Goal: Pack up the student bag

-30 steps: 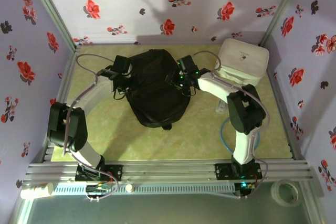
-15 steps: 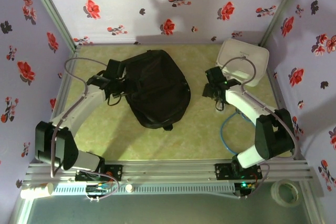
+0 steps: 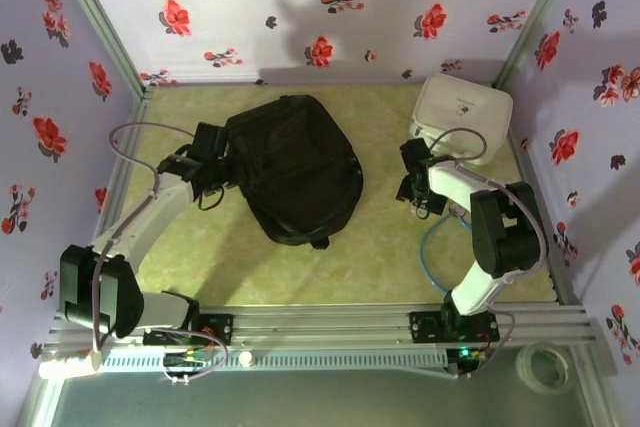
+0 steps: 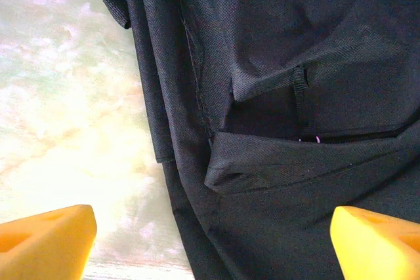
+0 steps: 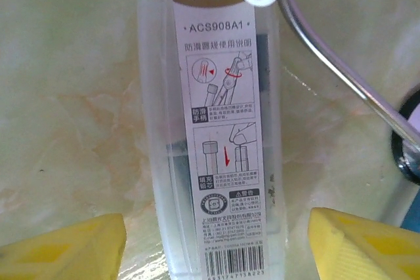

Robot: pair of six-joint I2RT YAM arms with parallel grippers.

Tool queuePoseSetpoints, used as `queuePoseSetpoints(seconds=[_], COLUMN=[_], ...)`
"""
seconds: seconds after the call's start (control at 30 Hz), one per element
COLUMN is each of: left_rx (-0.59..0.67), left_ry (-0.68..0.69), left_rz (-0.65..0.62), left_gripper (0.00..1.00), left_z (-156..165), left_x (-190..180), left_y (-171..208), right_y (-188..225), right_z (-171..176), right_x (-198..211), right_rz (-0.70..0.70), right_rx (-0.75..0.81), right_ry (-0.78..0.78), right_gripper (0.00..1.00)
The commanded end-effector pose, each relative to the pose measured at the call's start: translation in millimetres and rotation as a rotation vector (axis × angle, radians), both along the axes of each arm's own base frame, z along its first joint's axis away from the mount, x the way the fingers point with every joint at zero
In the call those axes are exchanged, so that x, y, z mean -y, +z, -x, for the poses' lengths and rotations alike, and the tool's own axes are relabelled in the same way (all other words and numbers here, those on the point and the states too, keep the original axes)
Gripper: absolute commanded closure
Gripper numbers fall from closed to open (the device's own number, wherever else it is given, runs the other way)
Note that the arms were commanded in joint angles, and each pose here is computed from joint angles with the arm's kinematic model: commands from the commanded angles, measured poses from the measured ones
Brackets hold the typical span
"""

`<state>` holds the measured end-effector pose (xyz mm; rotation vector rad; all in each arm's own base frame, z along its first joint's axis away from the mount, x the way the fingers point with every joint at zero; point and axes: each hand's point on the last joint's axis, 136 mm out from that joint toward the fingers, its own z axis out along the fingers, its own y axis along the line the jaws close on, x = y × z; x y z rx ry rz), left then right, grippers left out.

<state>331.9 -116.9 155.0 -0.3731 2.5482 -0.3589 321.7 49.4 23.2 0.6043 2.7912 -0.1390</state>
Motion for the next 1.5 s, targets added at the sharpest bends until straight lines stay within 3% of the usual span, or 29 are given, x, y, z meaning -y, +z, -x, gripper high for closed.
queuePoseSetpoints(seconds=[0.0,0.23,0.53,0.83,1.03,1.17,1.47], left_rx=[0.015,-0.014,-0.058,-0.113,-0.110,-0.081,0.020], left_ry=[0.020,-0.014,-0.118,-0.280,-0.451,-0.496,-0.584], left_rz=[0.012,0.093,0.217,0.219,0.232,0.199,0.051], left_gripper=[0.06,0.05,0.06,0.08,0.08,0.09,0.10], left_z=[0.4,4.4,19.0,41.7,48.8,44.2,35.1], left_x=[-3.2,14.6,89.0,168.7,230.2,235.6,187.4], left_y=[1.2,-17.3,-54.9,-88.6,-87.7,-70.3,8.1], right_y=[-14.5,-16.8,20.2,90.3,123.6,135.9,148.8], right_z=[4.5,3.8,-12.8,-31.4,-38.7,-41.4,-40.1], right_x=[1.5,1.8,-30.8,-70.8,-77.9,-81.2,-93.8], right_rz=[-0.023,-0.019,-0.121,-0.298,-0.342,-0.358,-0.378], right_rx=[-0.028,-0.034,0.076,0.271,0.365,0.396,0.433], right_ry=[-0.038,-0.021,0.063,0.150,0.175,0.190,0.279], right_gripper=[0.32,0.50,0.50,0.48,0.48,0.47,0.48])
